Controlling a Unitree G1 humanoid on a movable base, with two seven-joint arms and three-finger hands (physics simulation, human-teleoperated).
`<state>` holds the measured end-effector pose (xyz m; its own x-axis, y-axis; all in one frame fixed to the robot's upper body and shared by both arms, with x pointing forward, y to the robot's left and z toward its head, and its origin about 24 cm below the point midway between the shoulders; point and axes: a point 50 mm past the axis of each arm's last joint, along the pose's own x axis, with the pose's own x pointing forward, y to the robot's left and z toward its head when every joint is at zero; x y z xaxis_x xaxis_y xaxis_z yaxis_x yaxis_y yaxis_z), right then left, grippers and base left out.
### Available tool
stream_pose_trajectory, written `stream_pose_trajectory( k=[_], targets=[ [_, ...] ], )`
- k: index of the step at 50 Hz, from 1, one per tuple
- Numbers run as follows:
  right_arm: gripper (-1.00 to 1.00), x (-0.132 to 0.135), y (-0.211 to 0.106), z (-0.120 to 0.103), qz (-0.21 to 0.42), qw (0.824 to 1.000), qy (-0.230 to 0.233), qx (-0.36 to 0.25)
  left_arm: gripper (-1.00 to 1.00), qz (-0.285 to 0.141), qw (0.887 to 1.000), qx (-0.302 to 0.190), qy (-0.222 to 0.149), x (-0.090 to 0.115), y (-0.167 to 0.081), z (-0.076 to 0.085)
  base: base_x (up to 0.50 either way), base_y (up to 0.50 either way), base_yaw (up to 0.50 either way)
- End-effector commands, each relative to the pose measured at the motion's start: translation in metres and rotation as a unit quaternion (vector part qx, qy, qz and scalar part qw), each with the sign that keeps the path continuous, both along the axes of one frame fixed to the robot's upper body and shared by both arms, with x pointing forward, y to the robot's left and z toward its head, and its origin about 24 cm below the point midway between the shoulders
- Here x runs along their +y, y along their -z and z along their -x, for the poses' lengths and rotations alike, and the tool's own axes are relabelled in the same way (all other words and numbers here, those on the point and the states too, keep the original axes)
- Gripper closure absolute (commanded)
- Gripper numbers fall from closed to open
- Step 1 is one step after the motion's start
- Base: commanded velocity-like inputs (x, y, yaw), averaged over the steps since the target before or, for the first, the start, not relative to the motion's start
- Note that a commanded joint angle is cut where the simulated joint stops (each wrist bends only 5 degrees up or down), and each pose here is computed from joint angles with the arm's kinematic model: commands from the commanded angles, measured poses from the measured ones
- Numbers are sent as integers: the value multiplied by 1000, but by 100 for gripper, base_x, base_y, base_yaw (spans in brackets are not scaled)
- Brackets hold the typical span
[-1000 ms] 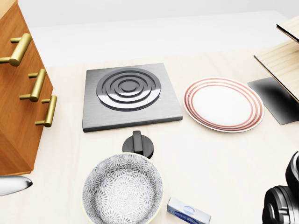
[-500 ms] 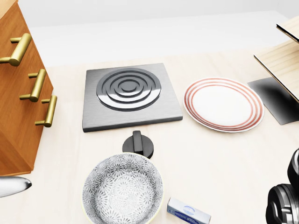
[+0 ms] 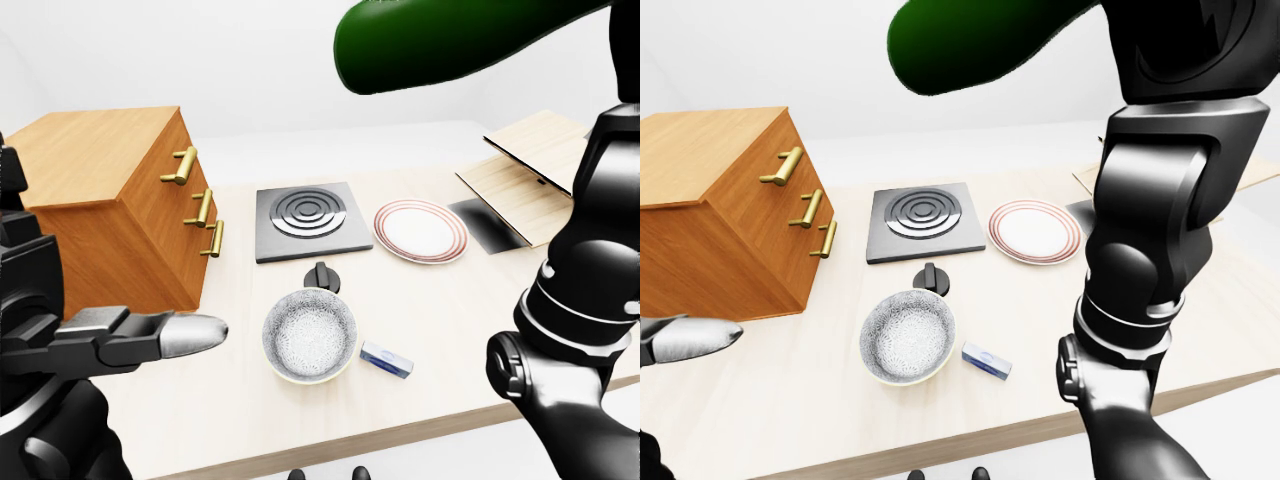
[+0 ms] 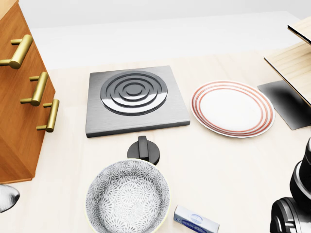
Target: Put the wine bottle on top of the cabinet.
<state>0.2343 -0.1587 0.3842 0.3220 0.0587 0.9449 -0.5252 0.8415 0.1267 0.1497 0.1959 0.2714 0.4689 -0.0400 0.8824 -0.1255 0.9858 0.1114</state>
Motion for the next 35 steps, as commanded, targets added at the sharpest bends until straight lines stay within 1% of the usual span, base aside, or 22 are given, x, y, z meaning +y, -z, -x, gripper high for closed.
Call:
stream_pose_trajectory(
  k=[1,2,3,4,5,7,8,11,12,15,17,18,19,20,21,22,23,25,29,32,33,35],
  targets=[
    [100,3,3,4,25,999,19,-24,-100,-3,994,-96,49,-17,-32,11,0,0,0],
    [100,4,3,4,31,999,23,-28,-100,-4,993,-103,52,-19,-34,11,0,0,0],
    [100,5,3,4,34,999,25,-31,-100,-16,992,-113,51,-23,-37,11,0,0,0],
    [100,6,4,5,37,998,26,-34,-100,-28,988,-141,61,-30,-44,14,0,0,0],
    [100,7,4,5,41,998,28,-36,-100,-39,983,-169,63,-34,-51,17,0,0,0],
    [100,8,4,6,49,997,34,-41,-100,-60,976,-204,48,-43,-59,19,0,0,0],
    [100,9,5,6,52,997,37,-43,-100,-73,970,-225,49,-49,-64,21,0,0,0],
    [100,10,7,7,60,996,42,-48,-100,-110,963,-244,32,-63,-66,19,0,0,0],
    [100,10,8,7,64,996,45,-49,-100,-128,959,-251,16,-69,-68,17,0,0,0],
    [100,11,9,8,69,995,49,-53,-100,-159,952,-262,-11,-79,-68,15,0,0,0],
    [100,12,9,8,75,994,51,-55,-100,-185,950,-249,-34,-86,-66,7,1,0,0],
    [100,12,9,8,77,994,52,-56,-100,-202,949,-239,-51,-91,-65,-1,0,0,0],
    [100,12,9,7,79,994,53,-56,-100,-215,946,-233,-66,-93,-64,-4,0,0,0],
    [100,13,8,7,79,994,53,-57,-100,-221,947,-219,-79,-96,-66,-14,0,0,0],
    [100,13,8,7,79,994,53,-57,-100,-236,944,-208,-96,-100,-65,-20,0,0,0],
    [100,14,8,7,78,994,51,-57,-100,-244,945,-189,-111,-103,-65,-30,0,0,0],
    [100,15,8,7,78,994,51,-57,-100,-257,942,-174,-126,-106,-64,-36,0,0,0],
    [100,15,8,7,79,994,51,-58,-100,-267,941,-148,-144,-109,-63,-45,0,0,0],
    [100,18,10,7,85,993,53,-60,-100,-275,940,-101,-173,-113,-61,-60,0,0,0],
    [100,20,11,8,94,992,56,-63,-100,-270,945,-57,-176,-113,-54,-76,0,0,0],
    [100,21,11,8,96,992,56,-65,-100,-261,948,-43,-177,-112,-52,-83,0,0,0],
    [100,22,11,8,97,992,57,-65,-100,-255,950,-30,-179,-111,-52,-90,0,0,0]
  ],
)
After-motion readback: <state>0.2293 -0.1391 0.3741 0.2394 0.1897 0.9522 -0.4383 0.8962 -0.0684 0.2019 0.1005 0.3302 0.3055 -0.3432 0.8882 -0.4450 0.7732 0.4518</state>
